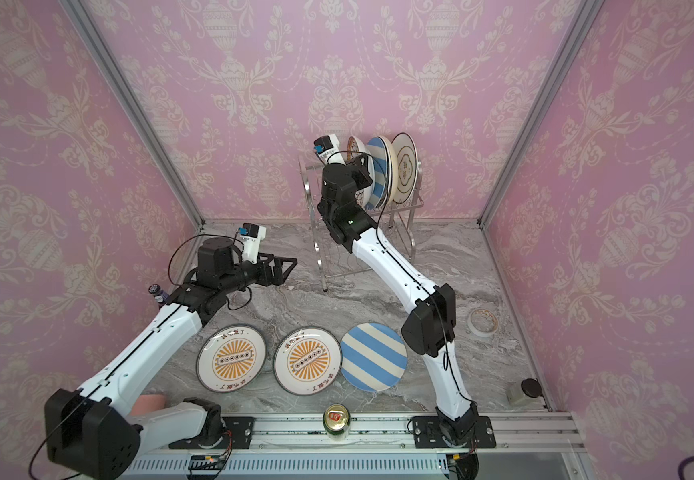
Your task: Load the plates into the dish rack
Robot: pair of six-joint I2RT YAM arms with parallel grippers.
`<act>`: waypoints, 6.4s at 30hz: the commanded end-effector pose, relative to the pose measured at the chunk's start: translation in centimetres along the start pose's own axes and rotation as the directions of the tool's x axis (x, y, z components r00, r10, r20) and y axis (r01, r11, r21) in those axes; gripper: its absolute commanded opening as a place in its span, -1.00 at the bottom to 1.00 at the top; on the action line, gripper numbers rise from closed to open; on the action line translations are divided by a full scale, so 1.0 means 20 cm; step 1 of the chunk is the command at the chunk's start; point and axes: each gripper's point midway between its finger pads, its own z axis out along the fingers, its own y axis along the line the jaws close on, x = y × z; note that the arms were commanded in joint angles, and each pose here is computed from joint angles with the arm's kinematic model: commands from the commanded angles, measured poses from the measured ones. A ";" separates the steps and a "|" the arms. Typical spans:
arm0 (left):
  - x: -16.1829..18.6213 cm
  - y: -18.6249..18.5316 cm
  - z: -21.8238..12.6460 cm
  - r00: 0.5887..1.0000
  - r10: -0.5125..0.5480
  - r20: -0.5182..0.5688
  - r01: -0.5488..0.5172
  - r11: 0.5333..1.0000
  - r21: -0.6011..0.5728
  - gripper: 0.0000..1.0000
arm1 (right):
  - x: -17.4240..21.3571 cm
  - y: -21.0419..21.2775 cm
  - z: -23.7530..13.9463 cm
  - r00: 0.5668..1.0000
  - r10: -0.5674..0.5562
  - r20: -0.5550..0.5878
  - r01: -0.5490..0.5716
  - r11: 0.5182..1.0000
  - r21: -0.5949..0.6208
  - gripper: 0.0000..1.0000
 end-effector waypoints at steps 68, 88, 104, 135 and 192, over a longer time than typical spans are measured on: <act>-0.03 0.03 -0.03 1.000 0.009 -0.019 -0.009 1.000 -0.016 0.99 | 0.03 -0.12 -0.16 0.974 0.198 -0.113 -0.217 0.957 -0.192 0.53; -0.04 -0.03 0.07 0.998 -0.027 -0.053 0.030 0.997 0.072 0.99 | 1.04 -0.37 -1.11 0.647 0.385 -0.658 -0.756 0.430 -0.493 0.54; 0.49 -0.18 0.14 0.964 -0.021 -0.266 0.021 1.000 -0.003 0.99 | 2.00 -0.04 -1.61 0.413 0.161 -0.897 -0.880 0.325 -0.347 0.49; 0.84 -0.12 0.35 0.899 -0.020 -0.437 0.018 1.000 -0.010 0.99 | 2.11 0.13 -1.74 0.187 -0.003 -0.982 -0.922 0.346 -0.177 0.49; 1.18 -0.49 0.62 0.758 0.205 -0.619 -0.071 0.969 0.235 0.99 | 2.49 0.36 -1.77 -0.062 0.064 -0.996 -0.957 0.280 0.077 0.24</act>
